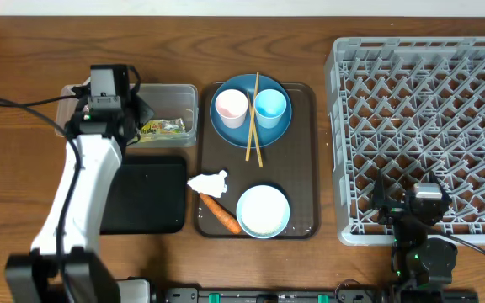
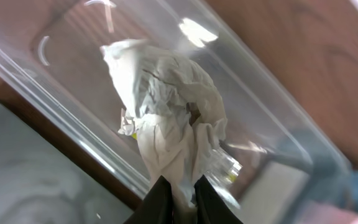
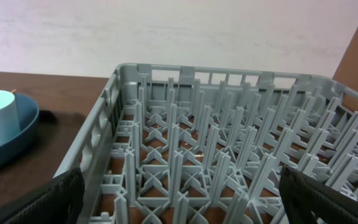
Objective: Sort waste into correct bins and load items into the dishwasher rack
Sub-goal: 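Carry the tissue with the left gripper into the clear bin and release, then reach the left gripper back to the remaining tissue and grasp it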
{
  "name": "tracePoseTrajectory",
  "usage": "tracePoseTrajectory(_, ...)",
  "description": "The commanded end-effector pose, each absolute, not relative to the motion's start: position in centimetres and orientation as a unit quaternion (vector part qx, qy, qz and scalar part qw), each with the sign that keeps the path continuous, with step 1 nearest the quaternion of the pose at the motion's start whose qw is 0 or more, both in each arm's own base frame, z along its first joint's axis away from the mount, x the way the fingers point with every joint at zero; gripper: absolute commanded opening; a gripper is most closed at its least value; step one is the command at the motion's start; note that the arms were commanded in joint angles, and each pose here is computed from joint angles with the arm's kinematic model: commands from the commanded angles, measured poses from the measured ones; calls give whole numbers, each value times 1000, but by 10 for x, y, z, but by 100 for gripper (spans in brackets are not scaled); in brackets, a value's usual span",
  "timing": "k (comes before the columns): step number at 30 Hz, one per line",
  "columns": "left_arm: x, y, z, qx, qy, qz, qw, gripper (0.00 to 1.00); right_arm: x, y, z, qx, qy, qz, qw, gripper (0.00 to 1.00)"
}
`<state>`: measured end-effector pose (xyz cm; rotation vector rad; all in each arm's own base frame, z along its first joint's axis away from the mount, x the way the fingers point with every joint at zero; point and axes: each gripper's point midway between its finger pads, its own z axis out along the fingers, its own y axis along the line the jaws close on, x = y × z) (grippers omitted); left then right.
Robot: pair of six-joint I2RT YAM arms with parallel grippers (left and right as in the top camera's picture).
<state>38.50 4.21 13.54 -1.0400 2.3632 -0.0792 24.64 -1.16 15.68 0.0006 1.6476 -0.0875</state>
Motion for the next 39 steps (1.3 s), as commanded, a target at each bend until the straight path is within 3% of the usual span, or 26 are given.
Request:
tracePoseTrajectory(1, 394, 59, 126, -398, 875, -12, 275, 14, 246, -13, 155, 9, 735, -37, 677, 99)
tracePoseTrajectory(3, 395, 66, 125, -406, 871, -11, 276, 17, 246, -13, 155, 9, 735, -37, 677, 99)
tracePoseTrajectory(8, 402, 76, 144, -414, 855, -22, 312, 60, 246, -13, 155, 9, 735, -37, 677, 99)
tracePoseTrajectory(11, 403, 76, 165, -412, 845, -31, 339, 73, 246, -13, 155, 9, 735, -37, 677, 99)
tracePoseTrajectory(17, 388, 51, 207, -387, 843, -95, 363, 73, 246, -13, 155, 9, 735, -37, 677, 99)
tracePoseTrajectory(22, 350, 9, 226, -348, 865, -143, 332, 73, 246, -13, 155, 9, 735, -37, 677, 99)
tracePoseTrajectory(30, 265, -47, 195, -279, 935, -114, 185, 73, 246, -13, 155, 9, 735, -37, 677, 99)
tracePoseTrajectory(39, 242, -90, 162, -214, 965, -98, 115, 73, 246, -13, 155, 9, 735, -37, 677, 99)
